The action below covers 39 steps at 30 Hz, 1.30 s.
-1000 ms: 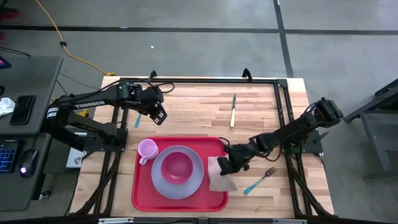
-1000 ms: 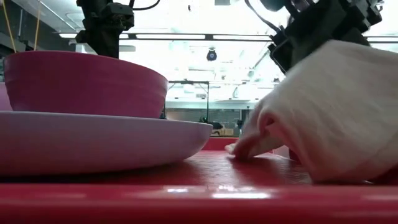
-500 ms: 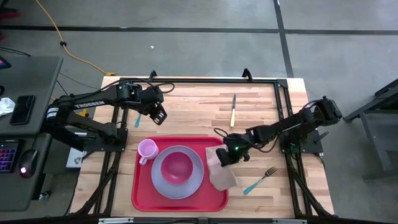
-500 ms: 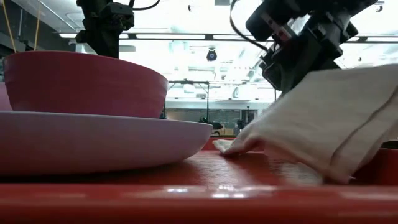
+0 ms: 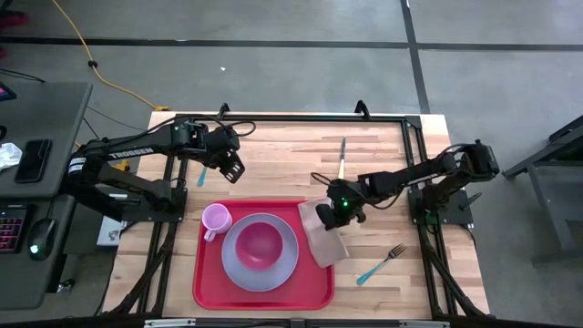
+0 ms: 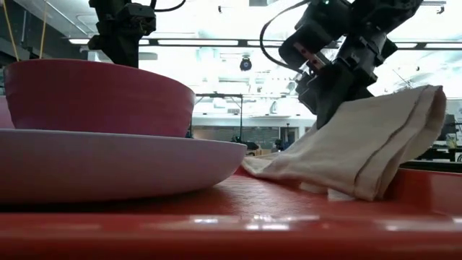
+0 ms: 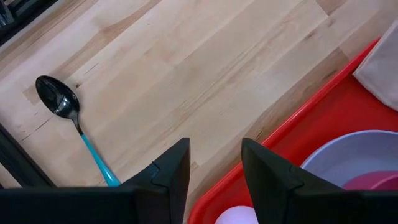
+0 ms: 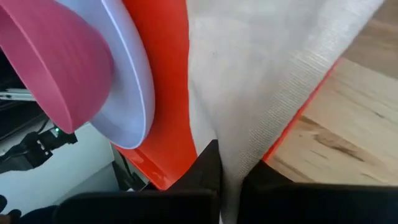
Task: Set up tray
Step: Put the peach napkin to the right of the purple plate on the orange serving tray
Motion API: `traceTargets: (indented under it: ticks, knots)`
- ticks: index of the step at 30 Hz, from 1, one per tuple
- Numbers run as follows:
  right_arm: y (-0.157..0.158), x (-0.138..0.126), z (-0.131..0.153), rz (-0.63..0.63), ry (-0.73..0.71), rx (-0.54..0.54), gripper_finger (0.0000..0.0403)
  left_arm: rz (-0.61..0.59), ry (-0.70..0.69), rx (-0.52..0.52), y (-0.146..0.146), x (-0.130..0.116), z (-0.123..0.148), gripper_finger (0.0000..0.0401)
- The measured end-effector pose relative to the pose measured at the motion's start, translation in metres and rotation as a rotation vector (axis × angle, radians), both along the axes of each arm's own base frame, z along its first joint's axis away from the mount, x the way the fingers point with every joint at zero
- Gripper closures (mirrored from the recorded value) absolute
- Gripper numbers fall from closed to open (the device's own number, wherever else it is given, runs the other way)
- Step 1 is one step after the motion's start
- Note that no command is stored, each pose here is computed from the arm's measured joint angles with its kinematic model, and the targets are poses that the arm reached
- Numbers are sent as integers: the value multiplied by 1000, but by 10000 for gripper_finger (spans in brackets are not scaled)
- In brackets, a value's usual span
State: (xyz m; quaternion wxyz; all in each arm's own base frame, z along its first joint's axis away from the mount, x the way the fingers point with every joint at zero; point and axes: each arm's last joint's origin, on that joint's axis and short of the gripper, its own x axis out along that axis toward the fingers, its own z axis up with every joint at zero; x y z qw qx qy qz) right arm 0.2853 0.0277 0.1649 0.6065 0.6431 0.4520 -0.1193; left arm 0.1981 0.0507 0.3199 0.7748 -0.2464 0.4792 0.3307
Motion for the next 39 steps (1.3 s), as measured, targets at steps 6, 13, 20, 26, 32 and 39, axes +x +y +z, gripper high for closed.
traceTargets:
  ticks: [6,13,20,26,32,39]
  knots:
    - [2,-2,-1,-1,27,18,403,6,-2,-2,0,0,0,226]
    - [2,-5,-3,-4,72,17,403,6,-3,-2,0,0,0,226]
    - [4,-1,0,-42,41,52,403,6,-3,-2,0,0,0,226]
    - [11,1,-2,-49,53,85,403,6,-4,-2,0,0,0,226]
    - [15,22,-24,-65,-3,146,403,7,-5,-1,0,0,0,226]
    - [18,30,-33,-60,-29,194,403,4,-4,-8,0,0,0,226]
